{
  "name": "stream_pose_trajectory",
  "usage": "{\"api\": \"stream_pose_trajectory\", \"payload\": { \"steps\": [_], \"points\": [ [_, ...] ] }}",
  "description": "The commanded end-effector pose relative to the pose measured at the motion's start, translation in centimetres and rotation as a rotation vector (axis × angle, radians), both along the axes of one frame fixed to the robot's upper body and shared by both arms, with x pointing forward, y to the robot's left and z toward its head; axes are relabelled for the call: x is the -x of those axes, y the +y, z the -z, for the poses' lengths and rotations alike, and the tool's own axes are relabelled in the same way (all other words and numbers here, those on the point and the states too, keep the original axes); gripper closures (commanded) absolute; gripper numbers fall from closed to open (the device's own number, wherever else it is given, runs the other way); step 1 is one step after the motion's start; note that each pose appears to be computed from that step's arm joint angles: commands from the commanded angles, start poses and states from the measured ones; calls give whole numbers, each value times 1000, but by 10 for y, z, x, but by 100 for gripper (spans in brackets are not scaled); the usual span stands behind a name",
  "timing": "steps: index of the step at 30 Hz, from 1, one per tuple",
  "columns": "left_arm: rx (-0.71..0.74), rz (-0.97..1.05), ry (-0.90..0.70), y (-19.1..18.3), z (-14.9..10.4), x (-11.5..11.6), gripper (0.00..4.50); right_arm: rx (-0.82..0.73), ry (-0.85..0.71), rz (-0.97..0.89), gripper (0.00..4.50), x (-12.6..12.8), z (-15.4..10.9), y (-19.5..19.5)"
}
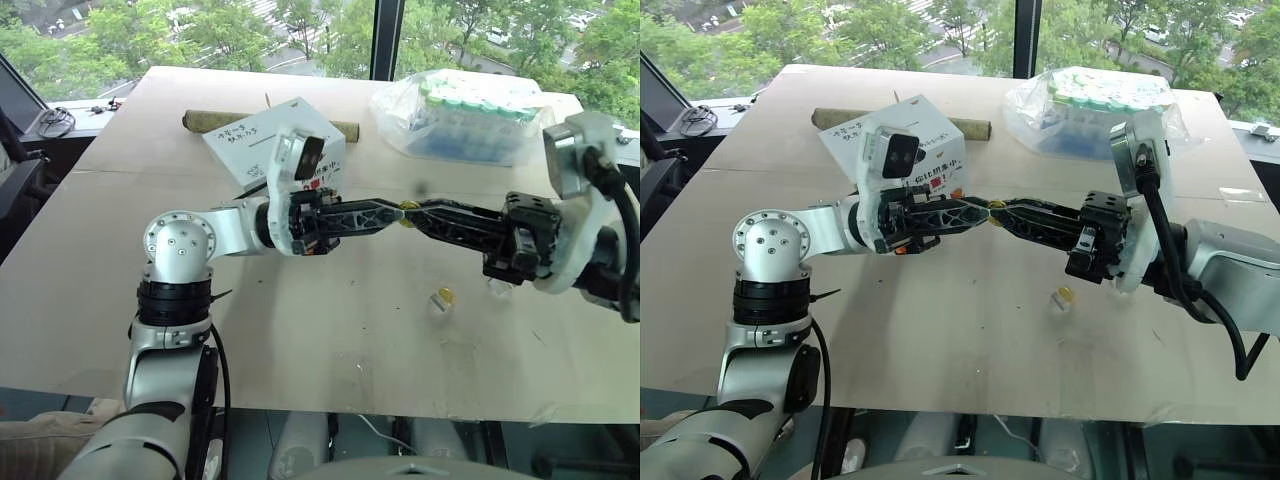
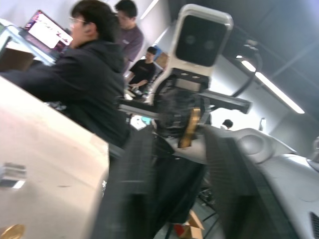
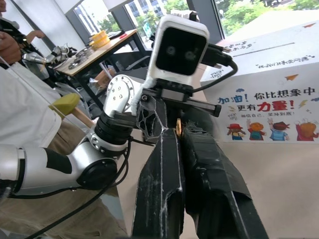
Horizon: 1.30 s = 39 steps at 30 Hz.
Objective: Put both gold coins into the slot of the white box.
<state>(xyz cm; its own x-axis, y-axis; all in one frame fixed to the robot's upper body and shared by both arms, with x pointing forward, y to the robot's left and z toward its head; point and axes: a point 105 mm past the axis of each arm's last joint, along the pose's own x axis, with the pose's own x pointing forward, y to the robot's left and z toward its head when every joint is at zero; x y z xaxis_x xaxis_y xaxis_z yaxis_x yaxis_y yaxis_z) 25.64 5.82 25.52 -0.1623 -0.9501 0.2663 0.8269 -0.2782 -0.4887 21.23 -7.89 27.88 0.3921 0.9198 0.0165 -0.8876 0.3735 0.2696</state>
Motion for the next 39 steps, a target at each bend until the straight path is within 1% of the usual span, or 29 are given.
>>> {"api": "stream_pose_trajectory", "payload": {
  "steps": [1,16,19,21,30,39],
  "points": [
    [22,19,-32,0,-9,4,448,-27,-36,-31,450,8,-9,2],
    [15,27,-45,-2,-7,6,448,-29,-39,-36,450,9,-10,2],
    [9,6,-56,-3,-6,4,373,-29,-40,-37,450,9,-10,2],
    [-1,16,-61,-3,-4,6,297,-29,-40,-38,450,9,-10,2],
    [-29,54,-98,-2,0,10,297,-27,-39,-43,450,9,-10,2],
    [-28,71,-113,-4,-1,8,297,-17,-35,-49,450,9,-9,3]
  ]
}}
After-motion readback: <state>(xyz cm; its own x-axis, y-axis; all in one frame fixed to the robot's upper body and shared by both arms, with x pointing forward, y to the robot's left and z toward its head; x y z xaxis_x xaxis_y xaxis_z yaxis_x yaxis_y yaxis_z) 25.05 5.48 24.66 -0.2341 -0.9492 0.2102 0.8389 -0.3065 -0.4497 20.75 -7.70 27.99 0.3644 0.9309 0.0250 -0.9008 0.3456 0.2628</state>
